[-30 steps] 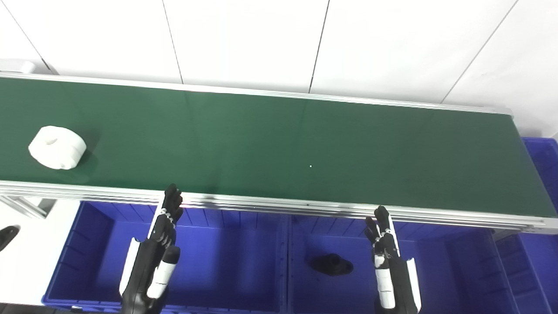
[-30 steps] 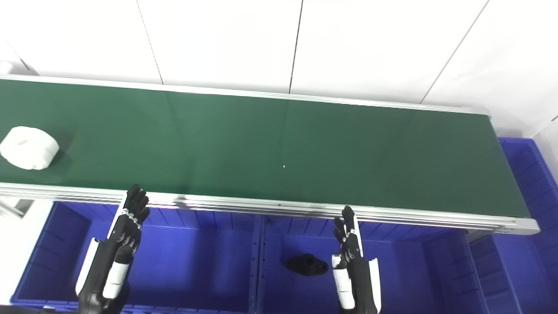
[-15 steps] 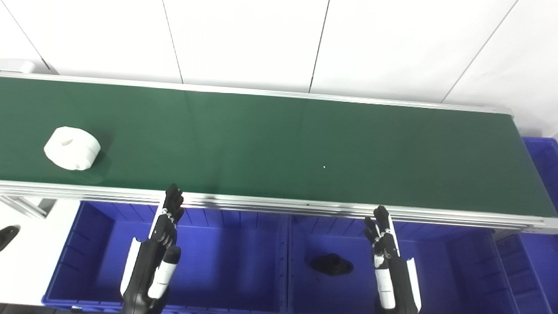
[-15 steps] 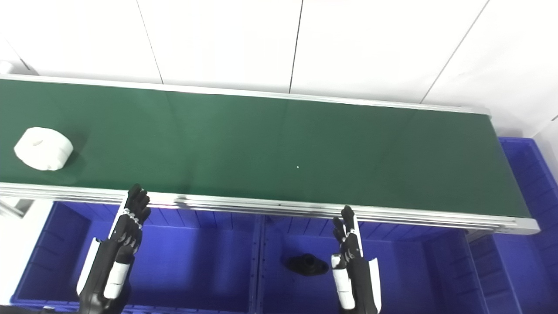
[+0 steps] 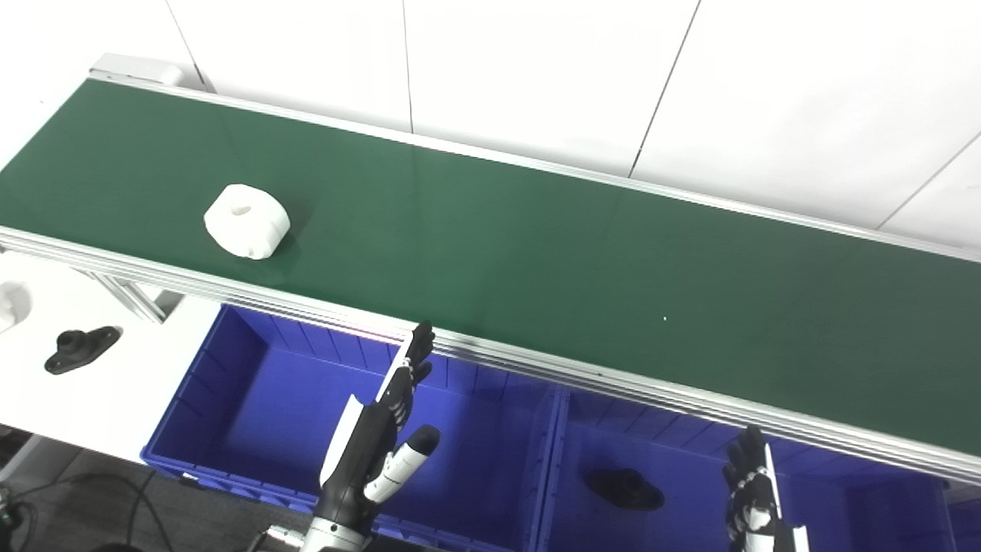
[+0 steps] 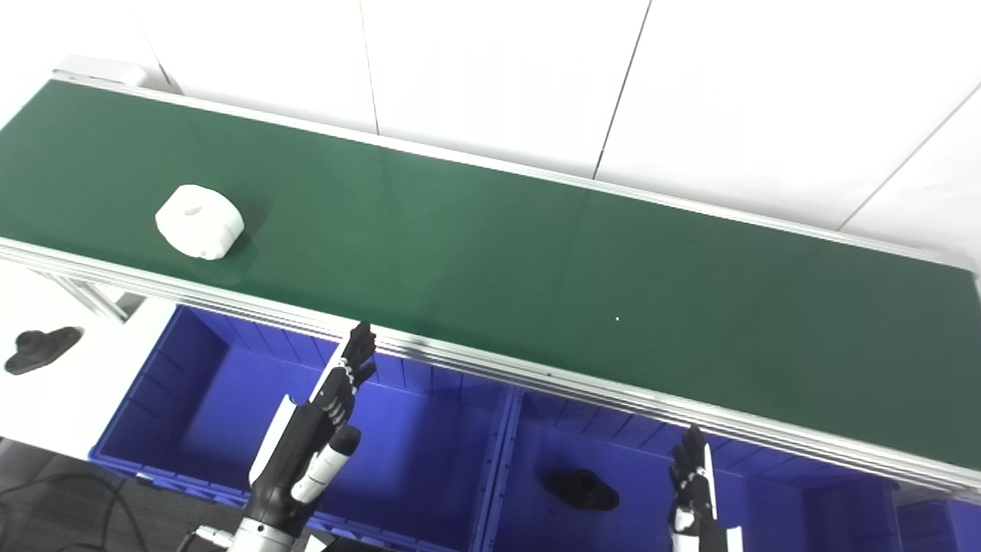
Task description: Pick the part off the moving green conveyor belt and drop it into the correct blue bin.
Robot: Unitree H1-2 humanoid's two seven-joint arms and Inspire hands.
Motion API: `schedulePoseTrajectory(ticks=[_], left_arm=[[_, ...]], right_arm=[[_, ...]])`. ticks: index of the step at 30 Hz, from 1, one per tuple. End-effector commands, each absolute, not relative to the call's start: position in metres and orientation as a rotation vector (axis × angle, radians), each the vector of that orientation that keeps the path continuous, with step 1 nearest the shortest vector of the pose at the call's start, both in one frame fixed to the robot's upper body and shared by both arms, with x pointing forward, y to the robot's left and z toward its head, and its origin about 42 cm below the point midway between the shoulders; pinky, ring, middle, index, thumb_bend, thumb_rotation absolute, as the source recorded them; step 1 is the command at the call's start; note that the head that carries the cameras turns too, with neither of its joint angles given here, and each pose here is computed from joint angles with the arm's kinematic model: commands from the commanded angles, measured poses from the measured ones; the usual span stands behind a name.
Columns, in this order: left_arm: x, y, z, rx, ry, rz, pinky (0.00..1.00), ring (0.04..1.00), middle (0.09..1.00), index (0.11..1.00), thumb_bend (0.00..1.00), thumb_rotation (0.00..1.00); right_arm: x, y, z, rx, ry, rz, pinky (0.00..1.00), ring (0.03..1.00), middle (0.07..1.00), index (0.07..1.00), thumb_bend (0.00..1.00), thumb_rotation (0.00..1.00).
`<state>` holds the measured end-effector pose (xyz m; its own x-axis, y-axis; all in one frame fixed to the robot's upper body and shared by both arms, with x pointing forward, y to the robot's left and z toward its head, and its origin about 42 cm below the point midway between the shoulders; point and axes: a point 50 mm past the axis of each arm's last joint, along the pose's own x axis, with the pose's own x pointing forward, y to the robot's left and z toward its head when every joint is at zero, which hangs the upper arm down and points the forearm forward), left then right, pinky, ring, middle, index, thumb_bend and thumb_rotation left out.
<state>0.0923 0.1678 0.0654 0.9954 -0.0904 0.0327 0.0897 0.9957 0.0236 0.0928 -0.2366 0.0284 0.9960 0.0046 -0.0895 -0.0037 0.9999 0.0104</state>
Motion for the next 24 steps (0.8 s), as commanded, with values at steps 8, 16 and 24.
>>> schedulePoseTrajectory(ticks=[8,16,24], left_arm=[[0.105,0.155,0.063,0.013,-0.091,-0.088,0.96,0.999,1.000,1.000,0.85,0.83],[0.112,0.157,0.053,0.024,-0.073,-0.068,0.94,0.992,1.000,1.000,0.89,0.82],[0.117,0.160,0.044,0.026,-0.056,-0.084,0.93,0.998,1.000,1.000,0.85,0.78]], right_arm=[[0.102,-0.246,0.023,0.028,0.044,0.020,1.00,1.000,1.000,1.000,0.69,1.00],[0.108,-0.245,0.010,0.030,0.077,0.012,1.00,1.000,1.000,1.000,0.67,1.00],[0.113,-0.243,0.003,0.039,0.090,0.022,1.00,1.000,1.000,1.000,0.68,1.00]])
